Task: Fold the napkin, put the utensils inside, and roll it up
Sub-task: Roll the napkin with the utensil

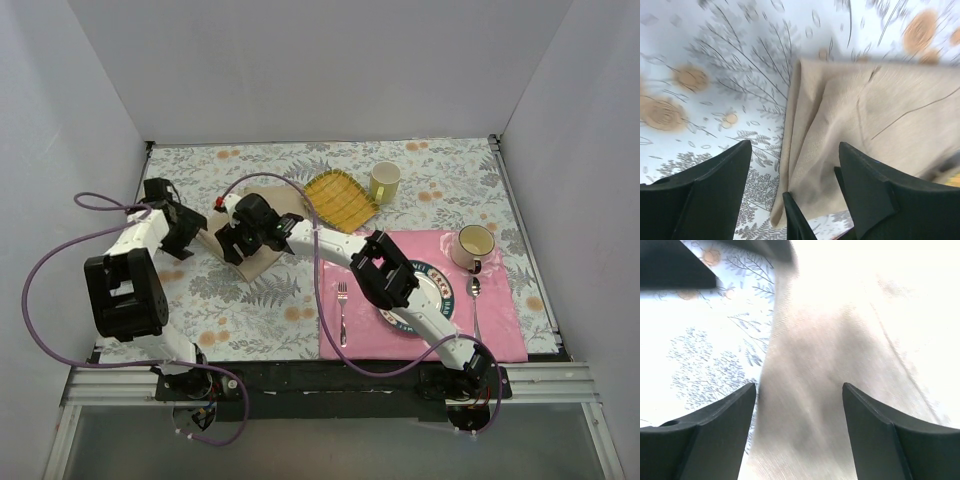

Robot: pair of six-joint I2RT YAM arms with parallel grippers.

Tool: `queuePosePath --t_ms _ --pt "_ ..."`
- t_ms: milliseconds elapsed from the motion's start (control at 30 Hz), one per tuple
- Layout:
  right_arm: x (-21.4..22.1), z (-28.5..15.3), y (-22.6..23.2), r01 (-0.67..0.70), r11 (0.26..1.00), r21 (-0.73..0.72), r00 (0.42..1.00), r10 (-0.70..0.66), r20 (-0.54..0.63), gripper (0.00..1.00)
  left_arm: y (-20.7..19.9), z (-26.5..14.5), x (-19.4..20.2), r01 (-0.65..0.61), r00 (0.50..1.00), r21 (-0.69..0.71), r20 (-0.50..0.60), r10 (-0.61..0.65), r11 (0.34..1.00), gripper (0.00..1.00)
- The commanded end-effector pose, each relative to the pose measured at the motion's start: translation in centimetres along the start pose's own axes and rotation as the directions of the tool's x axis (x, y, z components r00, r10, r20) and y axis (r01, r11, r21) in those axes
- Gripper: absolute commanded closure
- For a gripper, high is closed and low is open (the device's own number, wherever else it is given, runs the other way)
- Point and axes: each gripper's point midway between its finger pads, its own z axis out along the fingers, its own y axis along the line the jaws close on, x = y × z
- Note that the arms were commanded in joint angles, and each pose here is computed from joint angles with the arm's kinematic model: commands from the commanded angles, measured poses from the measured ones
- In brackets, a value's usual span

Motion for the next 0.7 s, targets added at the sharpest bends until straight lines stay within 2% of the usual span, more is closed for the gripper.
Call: queuePosePath --t_ms 0,133,300,367,667 --pt "-5.6 -3.8 1.2 0.142 0.987 0.072 0.987 -0.146 0.06 0.18 -1.3 -3.9 -3.6 0.08 0.994 0.121 0.064 -0.088 0.989 0.29" --pt "-5.5 -4.4 2.5 0.224 0.969 0.102 0.973 -0.229 0.034 0.17 -0.4 -3.6 -4.1 0.115 0.991 0.115 0.053 -0.121 0.987 0.29" --pt "-4.4 -4.0 2.8 0.343 0.91 0.235 0.938 -0.346 -0.029 0.19 0.0 -3.7 -4.6 0.149 0.987 0.129 0.043 -0.155 0.98 0.29" --pt "-3.9 -3.3 3.1 0.376 0.893 0.246 0.925 -0.376 -0.047 0.2 -0.1 -4.2 -5.0 0.156 0.985 0.142 0.058 -0.165 0.977 0.29" --pt "-3.1 -0.9 2.4 0.455 0.833 0.313 0.886 -0.46 -0.064 0.22 0.1 -4.7 -5.6 0.16 0.983 0.152 0.066 -0.171 0.975 0.29"
